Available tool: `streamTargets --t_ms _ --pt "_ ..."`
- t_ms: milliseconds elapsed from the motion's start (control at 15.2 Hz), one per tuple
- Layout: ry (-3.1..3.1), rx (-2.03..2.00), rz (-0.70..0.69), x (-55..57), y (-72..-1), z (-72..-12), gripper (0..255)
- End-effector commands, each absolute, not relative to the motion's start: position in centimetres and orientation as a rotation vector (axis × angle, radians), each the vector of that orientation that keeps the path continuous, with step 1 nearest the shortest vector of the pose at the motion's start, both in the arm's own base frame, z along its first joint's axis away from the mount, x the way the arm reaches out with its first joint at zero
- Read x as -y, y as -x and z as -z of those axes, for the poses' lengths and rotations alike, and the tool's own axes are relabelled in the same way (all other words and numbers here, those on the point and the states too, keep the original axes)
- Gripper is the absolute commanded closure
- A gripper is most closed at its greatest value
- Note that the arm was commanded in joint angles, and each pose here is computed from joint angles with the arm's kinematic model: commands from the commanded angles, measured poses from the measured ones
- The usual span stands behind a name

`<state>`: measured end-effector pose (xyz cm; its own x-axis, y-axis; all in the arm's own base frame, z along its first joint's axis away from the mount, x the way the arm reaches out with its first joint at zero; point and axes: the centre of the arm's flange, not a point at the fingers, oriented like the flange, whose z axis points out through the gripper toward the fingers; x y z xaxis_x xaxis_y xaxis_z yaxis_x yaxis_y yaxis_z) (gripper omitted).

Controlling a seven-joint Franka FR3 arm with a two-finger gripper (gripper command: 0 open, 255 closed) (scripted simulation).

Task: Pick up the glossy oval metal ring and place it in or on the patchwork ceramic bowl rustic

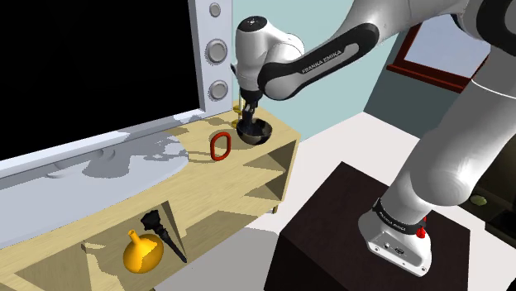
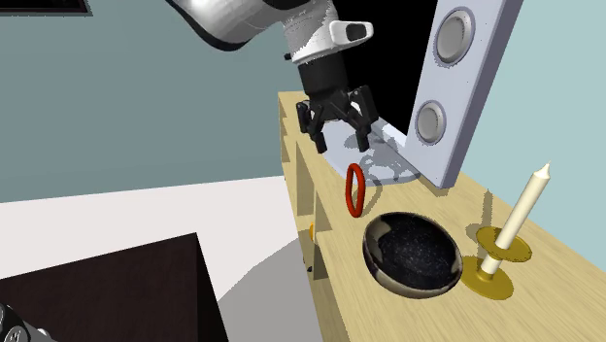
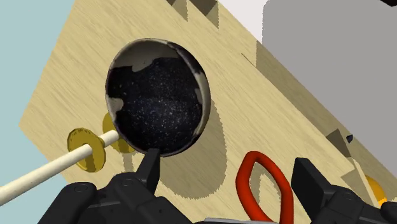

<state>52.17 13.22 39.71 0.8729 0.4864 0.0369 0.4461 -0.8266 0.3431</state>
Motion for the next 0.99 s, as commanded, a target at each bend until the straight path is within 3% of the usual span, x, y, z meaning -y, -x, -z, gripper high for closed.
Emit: streamTargets --t_ms 0,924 --pt "-2.687 -0.761 -0.183 -14.4 -53.6 -37.6 0" --pt "-2.569 -0.966 -0.204 -17.8 -58.9 -27.6 0"
